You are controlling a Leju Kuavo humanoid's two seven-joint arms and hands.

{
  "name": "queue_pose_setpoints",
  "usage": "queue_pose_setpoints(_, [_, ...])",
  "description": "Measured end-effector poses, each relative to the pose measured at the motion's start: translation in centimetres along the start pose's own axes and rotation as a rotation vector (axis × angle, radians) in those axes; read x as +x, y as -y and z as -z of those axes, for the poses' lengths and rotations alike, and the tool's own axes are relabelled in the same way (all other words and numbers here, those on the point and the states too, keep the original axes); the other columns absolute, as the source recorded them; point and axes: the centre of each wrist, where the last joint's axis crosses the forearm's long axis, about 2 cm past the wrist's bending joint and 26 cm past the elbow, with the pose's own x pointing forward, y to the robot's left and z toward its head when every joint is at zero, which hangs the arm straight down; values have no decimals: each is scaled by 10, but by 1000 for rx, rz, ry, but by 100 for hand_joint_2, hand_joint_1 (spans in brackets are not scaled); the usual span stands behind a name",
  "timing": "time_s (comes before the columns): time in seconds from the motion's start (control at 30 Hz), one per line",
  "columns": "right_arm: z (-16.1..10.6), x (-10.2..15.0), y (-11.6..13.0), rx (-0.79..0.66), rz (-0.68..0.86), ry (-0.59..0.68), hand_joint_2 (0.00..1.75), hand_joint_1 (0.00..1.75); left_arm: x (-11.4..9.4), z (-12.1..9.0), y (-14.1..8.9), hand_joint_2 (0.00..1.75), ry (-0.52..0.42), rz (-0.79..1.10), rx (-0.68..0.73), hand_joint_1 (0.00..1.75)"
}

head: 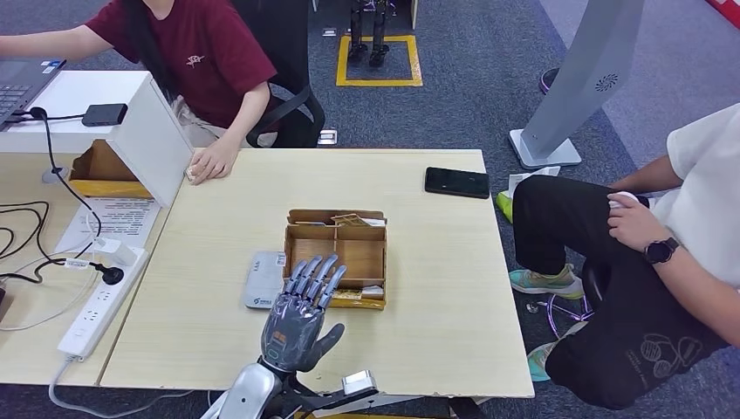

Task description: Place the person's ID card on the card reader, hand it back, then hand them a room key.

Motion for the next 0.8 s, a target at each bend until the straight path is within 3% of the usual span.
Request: queue_pose_setpoints(0.8, [0,0,-1,5,-16,2,175,0,-6,-2,18,175,-61,-19,-93,0])
